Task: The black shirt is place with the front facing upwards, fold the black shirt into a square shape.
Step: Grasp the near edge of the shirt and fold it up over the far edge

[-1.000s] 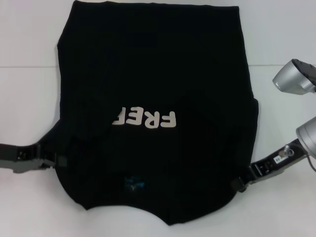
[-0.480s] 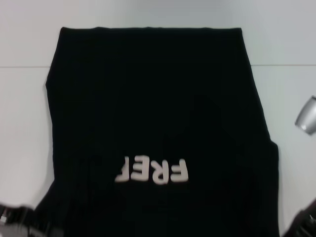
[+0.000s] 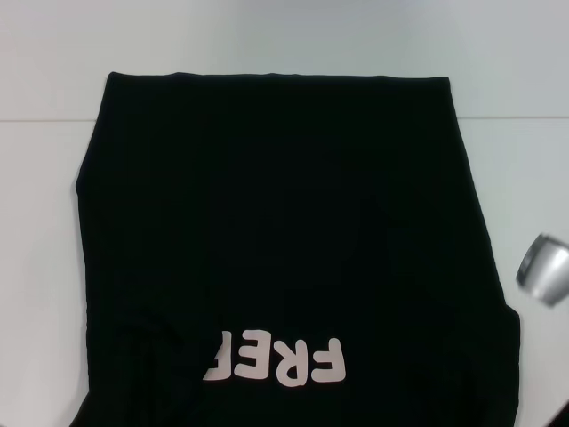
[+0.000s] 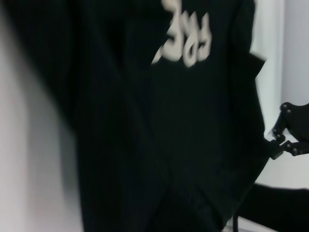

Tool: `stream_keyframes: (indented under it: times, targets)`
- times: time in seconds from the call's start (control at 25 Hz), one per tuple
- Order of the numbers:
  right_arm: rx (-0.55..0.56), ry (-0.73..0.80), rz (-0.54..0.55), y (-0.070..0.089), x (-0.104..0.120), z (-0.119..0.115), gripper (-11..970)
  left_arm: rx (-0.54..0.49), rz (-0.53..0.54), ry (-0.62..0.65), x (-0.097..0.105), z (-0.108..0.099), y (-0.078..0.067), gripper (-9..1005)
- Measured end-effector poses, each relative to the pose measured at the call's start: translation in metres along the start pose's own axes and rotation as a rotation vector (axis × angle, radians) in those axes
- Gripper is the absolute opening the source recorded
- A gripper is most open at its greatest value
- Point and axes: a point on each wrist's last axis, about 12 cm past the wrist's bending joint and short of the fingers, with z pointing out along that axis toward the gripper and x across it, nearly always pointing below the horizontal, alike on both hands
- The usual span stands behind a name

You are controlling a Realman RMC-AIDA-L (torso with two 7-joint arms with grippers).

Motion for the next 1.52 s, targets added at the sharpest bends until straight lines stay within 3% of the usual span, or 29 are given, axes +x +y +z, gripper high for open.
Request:
stream_keyframes:
  times: [0.16, 0.36, 0.56, 0.72, 0.88, 1.08, 1.52]
  targets:
    - [0.012, -0.189, 0.033, -0.006, 0.0, -0.018, 63, 0.053, 0.058, -0.121, -0.018, -0.009, -0.011, 49]
    - [0.025, -0.526, 0.128, -0.018, 0.009, -0.054, 63, 0.112, 0.071, -0.407, -0.045, -0.032, -0.02, 48]
    - [0.035, -0.901, 0.214, -0.03, 0.022, -0.084, 62, 0.138, 0.044, -0.716, -0.068, -0.05, -0.015, 48]
    - [0.079, -1.149, 0.25, -0.042, 0.024, -0.09, 62, 0.164, 0.028, -0.888, -0.083, -0.048, -0.009, 48]
    - [0.153, -1.236, 0.235, -0.053, 0.008, -0.08, 62, 0.16, 0.057, -0.994, -0.1, -0.034, -0.009, 48]
    - [0.26, -1.279, 0.172, -0.059, -0.022, -0.074, 62, 0.057, 0.083, -1.066, -0.123, -0.02, -0.009, 49]
    - [0.443, -1.305, 0.154, -0.068, -0.048, -0.084, 62, -0.089, 0.153, -1.14, -0.148, -0.017, -0.015, 55]
